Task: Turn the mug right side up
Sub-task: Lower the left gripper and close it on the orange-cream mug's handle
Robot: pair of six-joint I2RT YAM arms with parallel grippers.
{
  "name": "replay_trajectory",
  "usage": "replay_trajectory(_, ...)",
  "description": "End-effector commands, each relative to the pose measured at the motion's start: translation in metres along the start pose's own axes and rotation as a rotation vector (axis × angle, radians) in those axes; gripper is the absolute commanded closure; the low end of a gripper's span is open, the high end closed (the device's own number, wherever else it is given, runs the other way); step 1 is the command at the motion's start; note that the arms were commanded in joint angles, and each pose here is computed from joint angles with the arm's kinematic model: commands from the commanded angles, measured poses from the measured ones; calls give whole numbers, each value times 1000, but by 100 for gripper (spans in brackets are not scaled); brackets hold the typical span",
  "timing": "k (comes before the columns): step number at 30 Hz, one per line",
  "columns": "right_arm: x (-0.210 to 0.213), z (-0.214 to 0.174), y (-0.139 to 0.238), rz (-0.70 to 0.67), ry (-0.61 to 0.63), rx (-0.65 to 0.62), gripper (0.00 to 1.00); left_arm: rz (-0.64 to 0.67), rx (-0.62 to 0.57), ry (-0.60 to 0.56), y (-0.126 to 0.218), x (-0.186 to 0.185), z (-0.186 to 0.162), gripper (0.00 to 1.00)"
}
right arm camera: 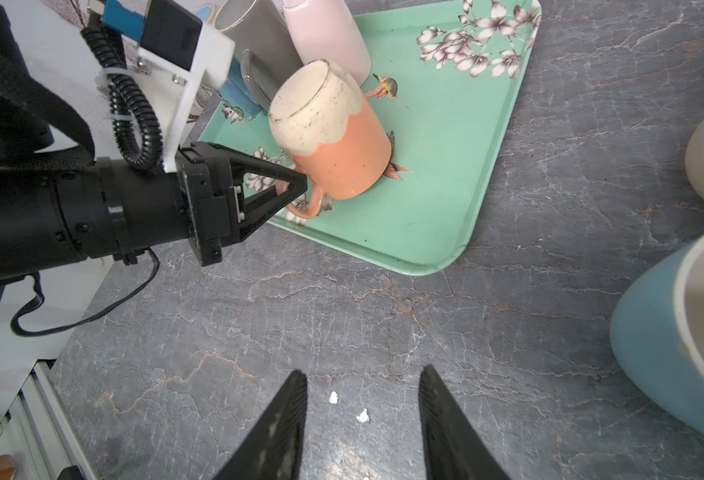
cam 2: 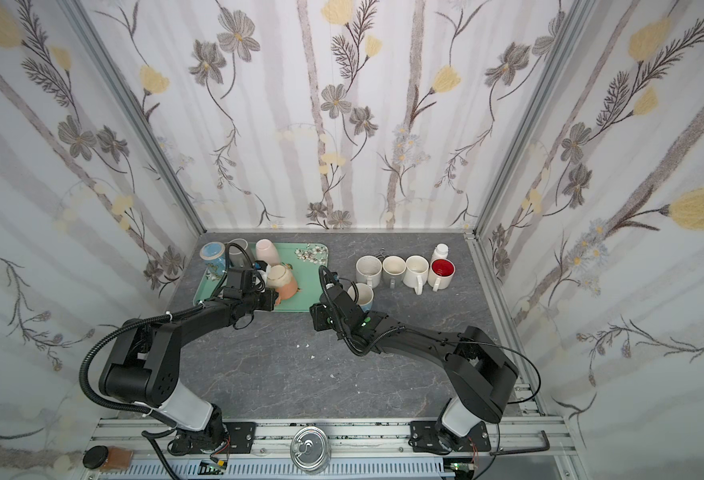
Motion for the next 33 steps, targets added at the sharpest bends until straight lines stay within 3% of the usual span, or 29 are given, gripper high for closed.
replay_trajectory(1,1,-3,-8,9,-12,18,55,76,33,74,-3,6,2,90)
replay_trajectory(17,-1,-8,-13,12,-17,44,55,161,126,126,-22,14,6,71)
replay_trajectory(22,-1,-9,-13,14,-16,45,55,179,135,121,-24,15,8,70)
replay_trajectory(24,-2,-10,-13,12,-17,46,55,186,144,116,-25,16,8,72)
replay_trajectory(30,-3,-11,-12,8,-17,44,55,193,157,84,-27,12,9,100)
replay_trajectory(33,-3,-10,-11,9,-18,37,55,188,147,48,-26,3,12,100)
Point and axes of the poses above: each gripper's point midway between its finger pads, its own y axis back along the fingers, its own x axis along the line the jaws close on, z = x × y, the point moved 9 cm from there along y, back along the fingers, and after that the axes turned 5 degrees about -y, right-handed, at the moved point
